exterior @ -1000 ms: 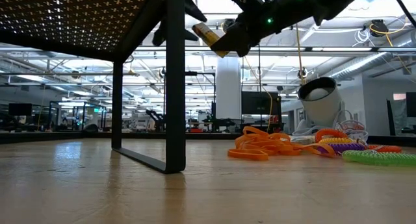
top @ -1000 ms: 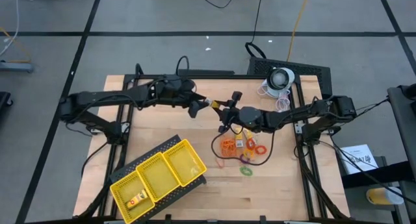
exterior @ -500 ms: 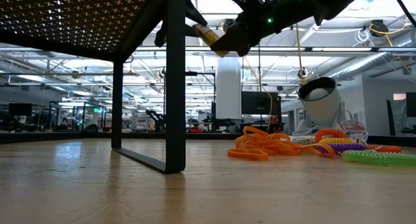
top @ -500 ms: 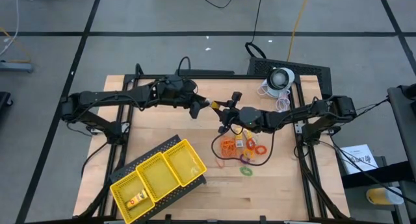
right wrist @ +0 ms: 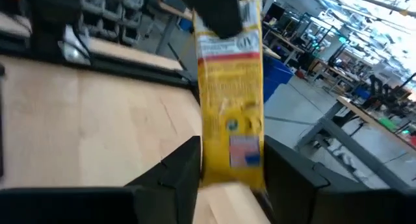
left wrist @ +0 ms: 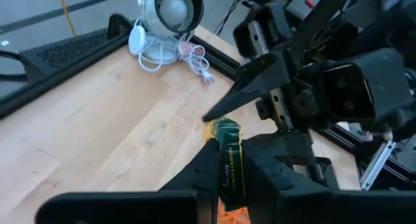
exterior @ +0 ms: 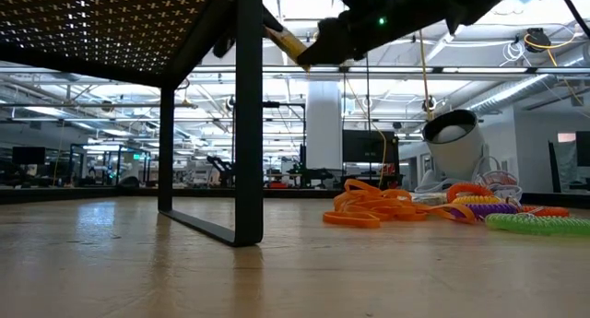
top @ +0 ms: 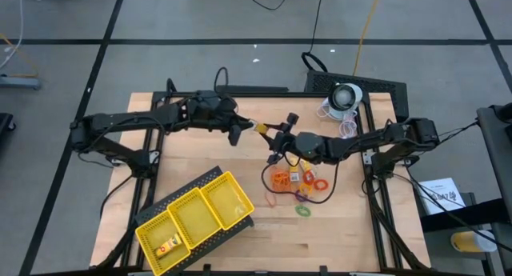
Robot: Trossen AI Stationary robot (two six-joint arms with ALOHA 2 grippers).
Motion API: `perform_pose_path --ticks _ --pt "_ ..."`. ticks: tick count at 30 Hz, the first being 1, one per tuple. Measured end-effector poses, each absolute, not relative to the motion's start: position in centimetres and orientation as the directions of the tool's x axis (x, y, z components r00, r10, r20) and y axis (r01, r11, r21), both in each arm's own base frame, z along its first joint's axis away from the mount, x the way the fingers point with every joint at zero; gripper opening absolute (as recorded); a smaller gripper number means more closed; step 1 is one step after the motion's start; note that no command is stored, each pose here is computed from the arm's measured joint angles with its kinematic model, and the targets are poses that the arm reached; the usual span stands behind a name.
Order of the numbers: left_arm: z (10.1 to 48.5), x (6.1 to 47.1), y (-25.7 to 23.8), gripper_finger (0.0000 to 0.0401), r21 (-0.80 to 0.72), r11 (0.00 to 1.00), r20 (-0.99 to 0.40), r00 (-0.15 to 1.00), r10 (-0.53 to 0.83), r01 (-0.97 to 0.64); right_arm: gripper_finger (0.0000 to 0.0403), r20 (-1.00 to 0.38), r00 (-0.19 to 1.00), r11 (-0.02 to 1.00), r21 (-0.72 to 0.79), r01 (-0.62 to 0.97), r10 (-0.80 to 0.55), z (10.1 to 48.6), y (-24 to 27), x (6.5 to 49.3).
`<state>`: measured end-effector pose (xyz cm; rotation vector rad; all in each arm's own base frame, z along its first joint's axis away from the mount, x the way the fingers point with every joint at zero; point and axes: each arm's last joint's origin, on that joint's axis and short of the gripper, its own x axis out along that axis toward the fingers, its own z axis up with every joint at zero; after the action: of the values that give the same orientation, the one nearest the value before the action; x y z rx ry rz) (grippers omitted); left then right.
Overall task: Pick & Place Office Desk Supplies
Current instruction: Put the crayon box into the left yellow bin on the shelf
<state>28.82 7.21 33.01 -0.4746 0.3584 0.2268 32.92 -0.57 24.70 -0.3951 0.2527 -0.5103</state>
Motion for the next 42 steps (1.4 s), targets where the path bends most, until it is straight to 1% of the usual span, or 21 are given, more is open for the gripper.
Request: perform_pose_path --ticks 3,6,9,12,15,17,21,24,26,30,34,38,42 --pt "34.2 27.1 7.0 0.006 -0.386 0.877 -0.381 0.915 0.132 -0.287 0.0149 -0.13 0.856 0.821 -0.386 0.421 -0.5 24.9 0.1 32.9" --pt "35.7 24.8 6.4 0.0063 -0.386 0.886 -0.372 0.922 0.106 -0.257 0.0154 -0.158 0.863 0.829 -0.403 0.388 -0.48 25.1 0.8 32.3" --pt "36.5 22.2 5.3 0.0054 -0.422 0.883 -0.404 0.915 0.019 -0.205 0.0155 -0.145 0.867 0.829 -0.402 0.389 -0.477 25.8 1.1 31.9" --pt "37.5 19.6 3.9 0.0043 -0.487 0.865 -0.387 0.917 -0.094 -0.117 0.0154 -0.143 0.868 0.83 -0.399 0.389 -0.476 26.3 1.0 31.3" --pt "38.7 16.5 2.4 0.0043 -0.559 0.829 -0.34 0.914 -0.223 -0.006 0.0152 -0.143 0.865 0.829 -0.397 0.395 -0.481 26.3 0.8 30.6" --pt "39.4 14.5 1.4 0.0051 -0.606 0.794 -0.307 0.906 -0.292 0.051 0.0151 -0.126 0.865 0.827 -0.387 0.408 -0.486 26.6 0.5 30.4" --pt "39.8 11.2 -0.2 0.0066 -0.666 0.739 -0.288 0.88 -0.378 0.099 0.0151 -0.125 0.858 0.822 -0.383 0.421 -0.498 26.7 0.1 30.0" --pt "39.7 9.1 -1.0 0.006 -0.714 0.692 -0.287 0.857 -0.429 0.107 0.0151 -0.127 0.855 0.82 -0.385 0.425 -0.503 26.6 -0.1 30.0" --pt "39.6 8.0 -1.3 0.0051 -0.741 0.667 -0.297 0.851 -0.433 0.081 0.0151 -0.127 0.853 0.818 -0.385 0.428 -0.506 26.6 -0.2 30.0" --pt "39.0 6.9 -1.7 0.0038 -0.764 0.645 -0.358 0.832 -0.424 -0.001 0.0151 -0.127 0.852 0.817 -0.385 0.429 -0.507 26.6 -0.3 30.0" --pt "38.8 6.8 -2.0 0.0052 -0.764 0.643 -0.385 0.838 -0.387 -0.054 0.015 -0.127 0.853 0.817 -0.387 0.427 -0.507 26.6 -0.2 30.0" --pt "38.5 8.1 -2.9 0.0065 -0.769 0.635 -0.419 0.806 -0.419 -0.069 0.015 -0.127 0.852 0.812 -0.402 0.424 -0.508 26.6 -0.3 30.0" --pt "38.5 10.3 -4.6 0.0052 -0.789 0.614 -0.415 0.77 -0.484 -0.039 0.015 -0.127 0.846 0.807 -0.402 0.433 -0.517 26.6 -0.6 30.0"
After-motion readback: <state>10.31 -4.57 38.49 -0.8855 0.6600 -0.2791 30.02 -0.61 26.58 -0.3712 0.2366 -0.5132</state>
